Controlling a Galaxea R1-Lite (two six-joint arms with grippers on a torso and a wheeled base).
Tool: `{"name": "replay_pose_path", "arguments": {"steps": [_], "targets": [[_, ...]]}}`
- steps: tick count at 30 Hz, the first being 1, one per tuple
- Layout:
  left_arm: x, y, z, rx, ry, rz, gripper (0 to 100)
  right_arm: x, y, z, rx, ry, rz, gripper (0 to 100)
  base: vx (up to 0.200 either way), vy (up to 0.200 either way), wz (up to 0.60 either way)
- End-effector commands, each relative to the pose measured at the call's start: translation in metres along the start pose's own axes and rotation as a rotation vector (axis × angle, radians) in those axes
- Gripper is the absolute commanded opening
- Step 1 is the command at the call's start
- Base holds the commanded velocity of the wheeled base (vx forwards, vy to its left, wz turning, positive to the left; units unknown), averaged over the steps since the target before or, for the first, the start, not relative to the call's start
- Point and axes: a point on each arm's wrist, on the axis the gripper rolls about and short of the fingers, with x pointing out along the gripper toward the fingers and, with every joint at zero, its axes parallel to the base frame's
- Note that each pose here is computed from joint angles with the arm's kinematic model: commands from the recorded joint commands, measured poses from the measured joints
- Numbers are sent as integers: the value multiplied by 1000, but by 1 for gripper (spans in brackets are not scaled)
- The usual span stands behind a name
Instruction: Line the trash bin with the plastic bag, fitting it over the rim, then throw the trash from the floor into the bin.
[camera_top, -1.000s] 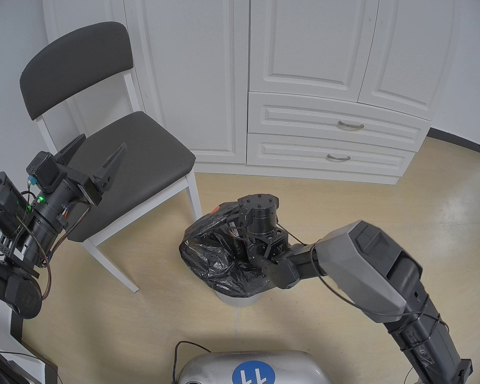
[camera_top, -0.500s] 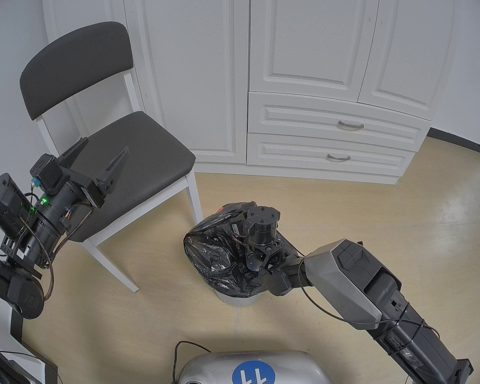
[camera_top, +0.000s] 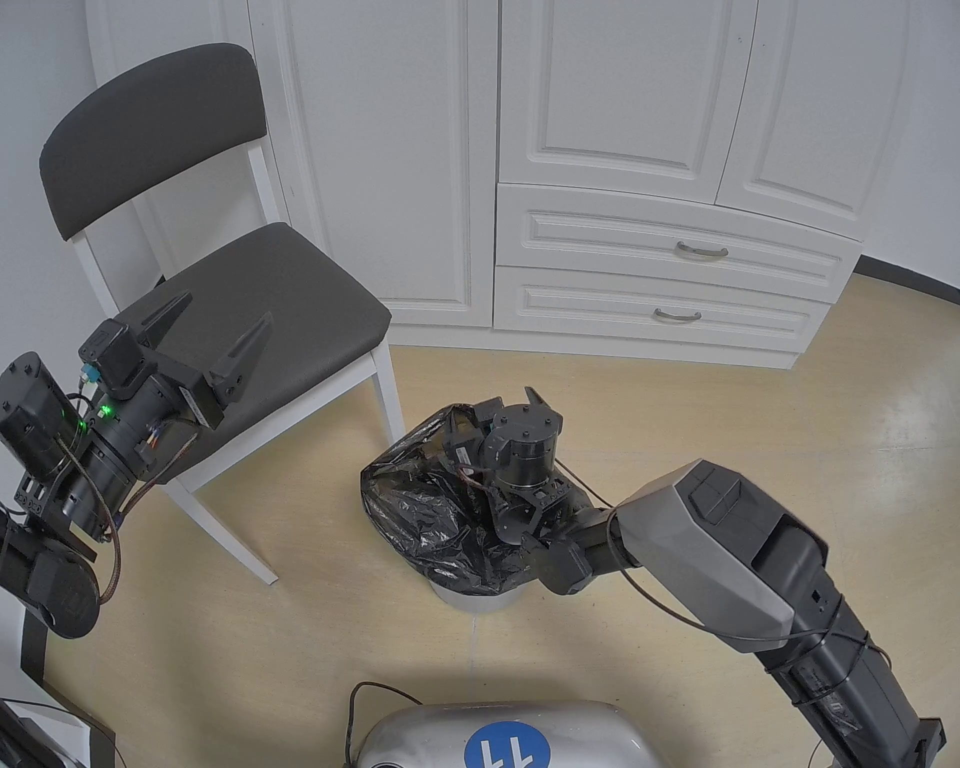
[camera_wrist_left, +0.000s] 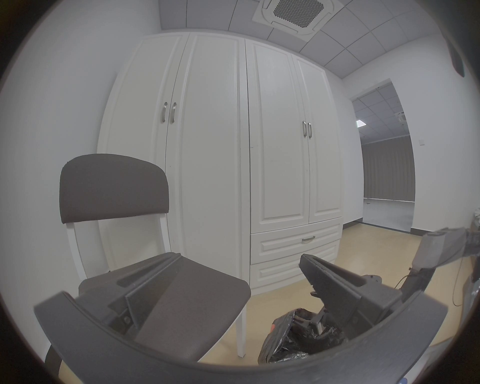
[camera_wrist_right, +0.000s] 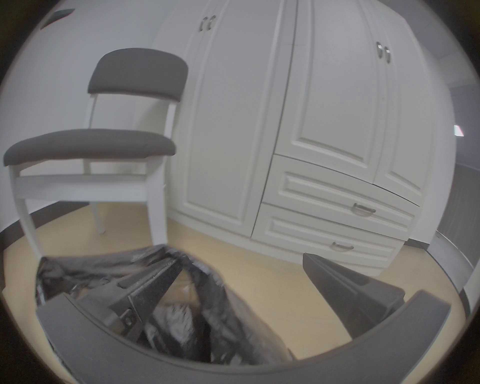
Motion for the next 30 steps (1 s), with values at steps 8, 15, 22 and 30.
{"name": "replay_pose_path", "arguments": {"steps": [8,15,22,30], "targets": [[13,-49,-85,-203,288,-253,100,-144,-82,50,132,297,135,100,0,0,0],[19,-60,-114,-304,476,-271,100,-148,-95,26,409,393,53,100,0,0,0],[32,-60,-121,-389,756,-221,100,-129,-98,-16,476,476,-21,100,0,0,0],[62,-62,-153,-467,925,-43,100,-107,-91,-49,464,509,-52,100,0,0,0]]}}
